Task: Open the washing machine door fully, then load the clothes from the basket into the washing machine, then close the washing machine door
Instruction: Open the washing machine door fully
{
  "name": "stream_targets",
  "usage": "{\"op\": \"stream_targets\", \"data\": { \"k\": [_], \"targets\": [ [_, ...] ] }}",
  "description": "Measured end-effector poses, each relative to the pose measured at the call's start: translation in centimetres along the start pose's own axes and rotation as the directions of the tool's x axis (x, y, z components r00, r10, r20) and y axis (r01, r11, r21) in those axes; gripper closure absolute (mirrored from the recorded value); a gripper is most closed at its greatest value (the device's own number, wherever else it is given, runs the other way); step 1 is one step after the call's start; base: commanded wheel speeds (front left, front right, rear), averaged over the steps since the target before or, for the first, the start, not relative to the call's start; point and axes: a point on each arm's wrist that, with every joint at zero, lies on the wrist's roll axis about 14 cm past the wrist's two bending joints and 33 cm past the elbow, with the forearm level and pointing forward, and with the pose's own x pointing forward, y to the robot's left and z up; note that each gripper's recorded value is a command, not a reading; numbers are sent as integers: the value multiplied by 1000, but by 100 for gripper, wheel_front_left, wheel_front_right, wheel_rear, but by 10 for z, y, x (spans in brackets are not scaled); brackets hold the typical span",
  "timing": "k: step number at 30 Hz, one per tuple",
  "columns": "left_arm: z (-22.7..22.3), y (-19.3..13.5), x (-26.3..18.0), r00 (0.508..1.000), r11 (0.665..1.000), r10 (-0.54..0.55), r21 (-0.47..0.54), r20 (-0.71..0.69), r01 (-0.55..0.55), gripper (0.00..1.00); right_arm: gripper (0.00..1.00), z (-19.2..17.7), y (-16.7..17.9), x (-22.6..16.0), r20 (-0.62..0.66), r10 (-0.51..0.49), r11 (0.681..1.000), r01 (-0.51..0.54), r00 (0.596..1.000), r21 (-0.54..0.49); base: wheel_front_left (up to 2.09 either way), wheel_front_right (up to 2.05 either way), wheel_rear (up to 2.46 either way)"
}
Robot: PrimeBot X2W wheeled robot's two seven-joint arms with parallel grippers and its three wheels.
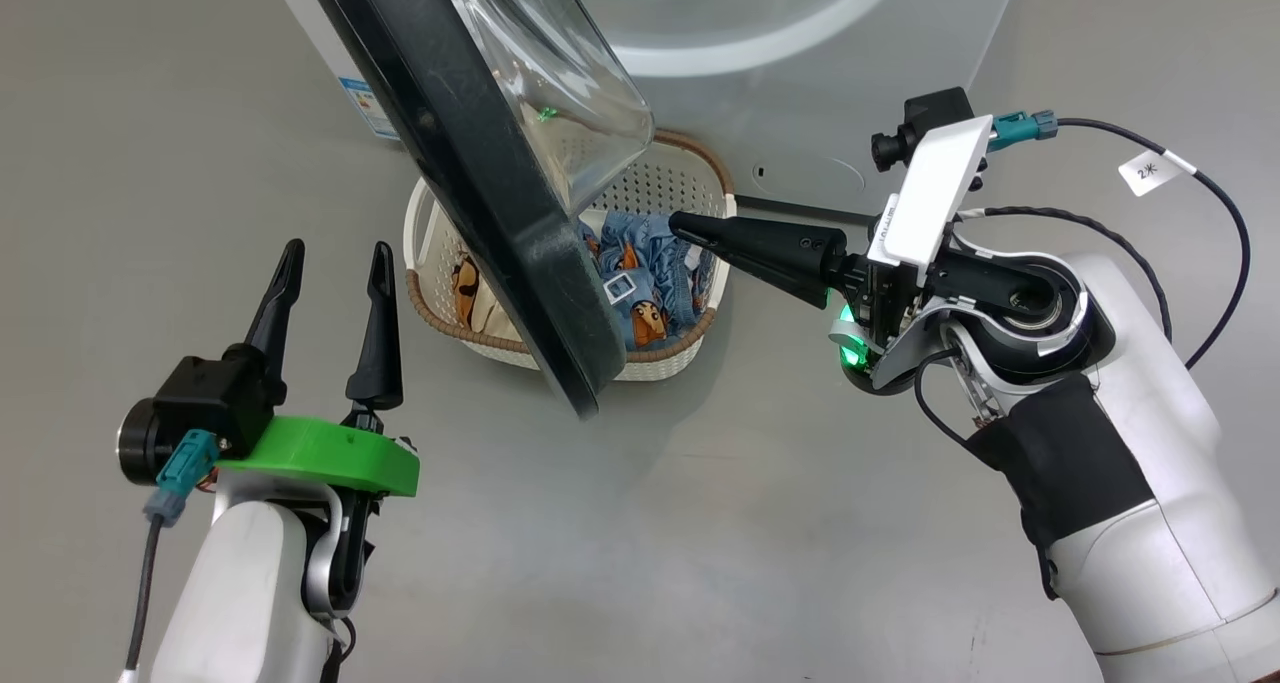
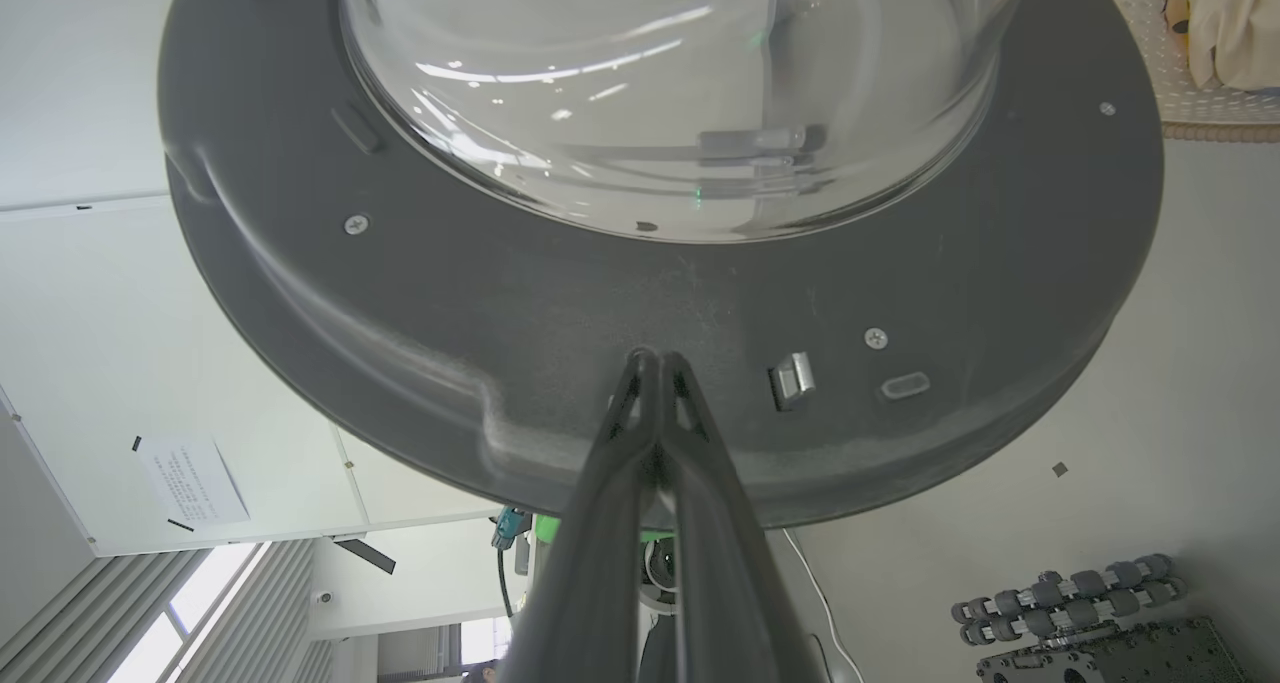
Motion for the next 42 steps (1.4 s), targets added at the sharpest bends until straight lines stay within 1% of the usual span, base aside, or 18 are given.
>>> {"op": "stream_targets", "data": {
  "k": [6,7,8,9,10,11,14,17,22,25,28,30,31,33,37,39,42],
  "targets": [
    [2,-9,-6,1000,1000,-22,-11,5,23,0,100,-3,2,-14,62,-6,1000,6,998,2,0,0,0],
    [3,-10,-8,1000,1000,-26,-13,7,26,0,90,-4,2,-16,71,-9,1000,9,997,2,0,0,0],
    [3,-12,-9,1000,999,-29,-13,8,29,0,63,-5,2,-18,84,-11,1000,11,996,2,0,0,0],
    [3,-12,-10,999,999,-31,-12,8,31,0,47,-5,2,-20,95,-15,1000,14,995,3,0,0,0],
    [4,-13,-12,999,999,-32,-14,9,32,0,11,-6,2,-22,106,-15,1000,15,994,-5,0,0,0],
    [4,-13,-13,999,999,-34,-15,10,34,0,0,-5,2,-24,121,-20,1000,22,992,-14,0,0,0],
    [4,-18,-16,999,999,-46,-20,10,46,0,0,1,6,-31,173,-27,998,37,985,-50,0,0,0],
    [5,-21,-18,998,998,-56,-22,13,56,0,0,8,6,-41,229,-52,990,80,972,-117,0,0,0],
    [7,-26,-20,997,997,-70,-23,19,70,0,0,23,6,-60,334,-84,958,167,939,-231,0,0,0],
    [6,-28,-21,997,997,-76,-26,18,76,0,0,30,9,-68,392,-83,927,215,916,-308,0,0,0],
    [5,-30,-22,997,996,-80,-29,16,81,0,0,40,9,-83,462,-90,875,292,882,-387,0,0,0],
    [6,-31,-21,996,996,-83,-29,20,84,0,0,46,9,-92,503,-91,833,342,859,-434,0,0,0],
    [6,-31,-21,996,996,-83,-29,20,84,0,0,46,9,-92,503,-91,833,342,859,-434,0,0,0],
    [7,-32,-20,996,996,-86,-30,23,87,0,0,54,10,-101,553,-87,794,393,829,-464,0,0,0],
    [7,-32,-19,996,996,-87,-31,25,88,0,0,63,7,-119,618,-100,679,508,780,-531,0,0,0],
    [6,-34,-20,996,995,-90,-33,21,91,0,0,67,8,-126,651,-88,634,546,754,-548,0,0,0],
    [6,-36,-21,995,995,-95,-35,21,96,0,0,69,13,-133,681,-59,550,594,729,-588,0,0,0]
  ]
}}
